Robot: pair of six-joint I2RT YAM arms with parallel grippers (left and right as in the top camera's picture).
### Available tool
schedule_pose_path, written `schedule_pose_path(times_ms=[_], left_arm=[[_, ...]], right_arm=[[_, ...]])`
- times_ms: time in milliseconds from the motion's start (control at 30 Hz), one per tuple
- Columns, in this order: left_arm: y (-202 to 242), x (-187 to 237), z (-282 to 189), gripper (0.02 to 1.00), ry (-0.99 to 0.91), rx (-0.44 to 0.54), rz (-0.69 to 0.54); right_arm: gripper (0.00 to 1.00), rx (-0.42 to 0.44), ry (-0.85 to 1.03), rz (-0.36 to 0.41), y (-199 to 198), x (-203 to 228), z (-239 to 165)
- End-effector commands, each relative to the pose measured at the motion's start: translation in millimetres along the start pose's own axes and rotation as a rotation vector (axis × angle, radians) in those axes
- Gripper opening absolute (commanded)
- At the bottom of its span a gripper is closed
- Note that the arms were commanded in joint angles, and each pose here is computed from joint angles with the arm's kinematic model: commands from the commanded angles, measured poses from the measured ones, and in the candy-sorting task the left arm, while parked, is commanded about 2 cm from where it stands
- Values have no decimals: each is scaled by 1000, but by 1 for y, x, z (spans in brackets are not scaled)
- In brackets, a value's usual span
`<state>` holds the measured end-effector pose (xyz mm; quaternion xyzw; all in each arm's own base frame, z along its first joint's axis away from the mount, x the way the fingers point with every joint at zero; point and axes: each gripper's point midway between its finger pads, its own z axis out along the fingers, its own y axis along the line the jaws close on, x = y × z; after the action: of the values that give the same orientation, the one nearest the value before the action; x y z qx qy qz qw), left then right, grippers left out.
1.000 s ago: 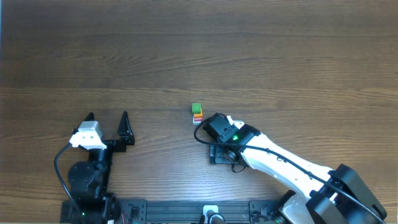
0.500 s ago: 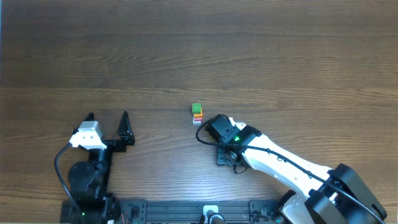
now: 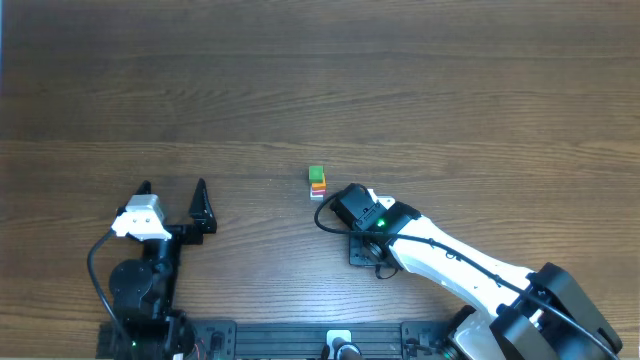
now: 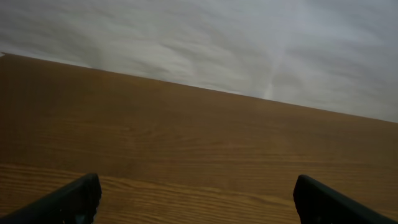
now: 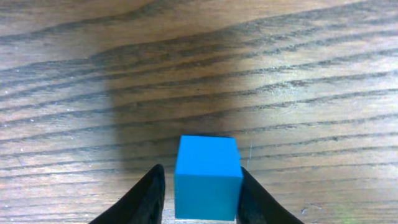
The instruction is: Stack Cubes
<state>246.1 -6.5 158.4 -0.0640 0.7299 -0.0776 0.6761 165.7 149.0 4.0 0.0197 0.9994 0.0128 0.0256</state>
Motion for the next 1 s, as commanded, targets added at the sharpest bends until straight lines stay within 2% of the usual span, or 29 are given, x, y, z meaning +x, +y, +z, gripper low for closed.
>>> schedule_pose_path(times_ms=[33,300,600,700,733,900,1000], left_arm=[[0,1,0,1000,-1,4,14],[0,1,0,1000,-1,4,14],[0,1,0,1000,-1,4,14],[0,1,0,998,-1,4,14],[0,1,0,1000,-1,4,14],[0,1,0,1000,-1,4,14],[0,1,0,1000,-1,4,14]], right_arm=[[294,6,-3,8,-4,1,1],[198,6,-3,9,-4,1,1],[134,-10,-19,9,1,-4,0],[82,-26,-24,5,6,-7,-5],[9,-38,-25,1,11,-11,-11],[12,-64,-77,-41,31,-36,-49],[9,-72,-138,-47,44,-58,-85]])
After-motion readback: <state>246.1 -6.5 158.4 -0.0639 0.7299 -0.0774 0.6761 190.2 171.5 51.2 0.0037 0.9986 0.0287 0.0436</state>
